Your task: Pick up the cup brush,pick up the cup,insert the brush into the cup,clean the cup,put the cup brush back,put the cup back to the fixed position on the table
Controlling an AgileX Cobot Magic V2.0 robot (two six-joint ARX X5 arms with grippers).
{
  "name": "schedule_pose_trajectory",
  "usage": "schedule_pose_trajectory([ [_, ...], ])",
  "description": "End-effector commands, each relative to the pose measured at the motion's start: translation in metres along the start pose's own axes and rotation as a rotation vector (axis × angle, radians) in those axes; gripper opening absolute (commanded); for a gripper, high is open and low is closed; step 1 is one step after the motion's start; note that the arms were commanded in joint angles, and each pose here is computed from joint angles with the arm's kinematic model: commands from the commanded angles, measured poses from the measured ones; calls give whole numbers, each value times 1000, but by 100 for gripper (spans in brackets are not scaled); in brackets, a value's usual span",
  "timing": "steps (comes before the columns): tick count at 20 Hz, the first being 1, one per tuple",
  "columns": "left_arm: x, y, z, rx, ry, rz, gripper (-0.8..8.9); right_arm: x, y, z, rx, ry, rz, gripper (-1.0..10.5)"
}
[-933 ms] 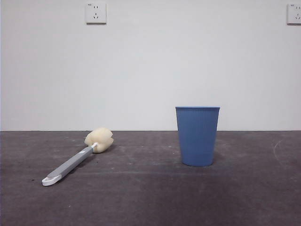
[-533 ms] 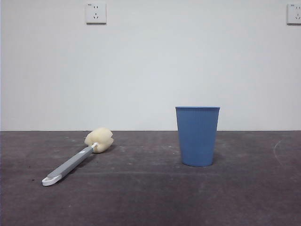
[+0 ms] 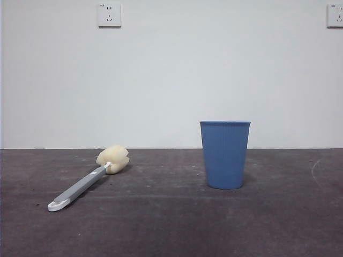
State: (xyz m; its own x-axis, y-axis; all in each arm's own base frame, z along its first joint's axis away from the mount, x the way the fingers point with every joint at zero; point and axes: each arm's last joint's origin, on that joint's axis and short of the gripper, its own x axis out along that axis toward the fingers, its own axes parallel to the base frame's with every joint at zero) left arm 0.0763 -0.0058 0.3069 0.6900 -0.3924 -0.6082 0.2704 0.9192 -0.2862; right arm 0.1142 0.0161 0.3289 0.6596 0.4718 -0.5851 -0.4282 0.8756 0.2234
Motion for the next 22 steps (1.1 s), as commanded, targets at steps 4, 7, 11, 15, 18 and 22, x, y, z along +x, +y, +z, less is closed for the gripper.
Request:
schedule_pose_trajectory([
  [4, 3, -1, 3, 15, 4, -60, 598, 0, 0, 1, 2, -2, 2, 541],
  [7, 13, 0, 8, 9, 59, -106, 598, 0, 0, 1, 2, -2, 2, 540],
  [11, 35, -1, 22, 2, 107, -175, 598, 0, 0, 1, 2, -2, 2, 540],
  [15, 69, -16, 36, 41, 151, -193, 598, 0, 0, 1, 1, -2, 3, 540],
  [18, 99, -34, 42, 79, 166, -131, 598, 0, 0, 1, 1, -2, 3, 540],
  [22, 148, -50, 40, 104, 215, -3, 598, 0, 1, 0, 1, 1, 10, 540],
])
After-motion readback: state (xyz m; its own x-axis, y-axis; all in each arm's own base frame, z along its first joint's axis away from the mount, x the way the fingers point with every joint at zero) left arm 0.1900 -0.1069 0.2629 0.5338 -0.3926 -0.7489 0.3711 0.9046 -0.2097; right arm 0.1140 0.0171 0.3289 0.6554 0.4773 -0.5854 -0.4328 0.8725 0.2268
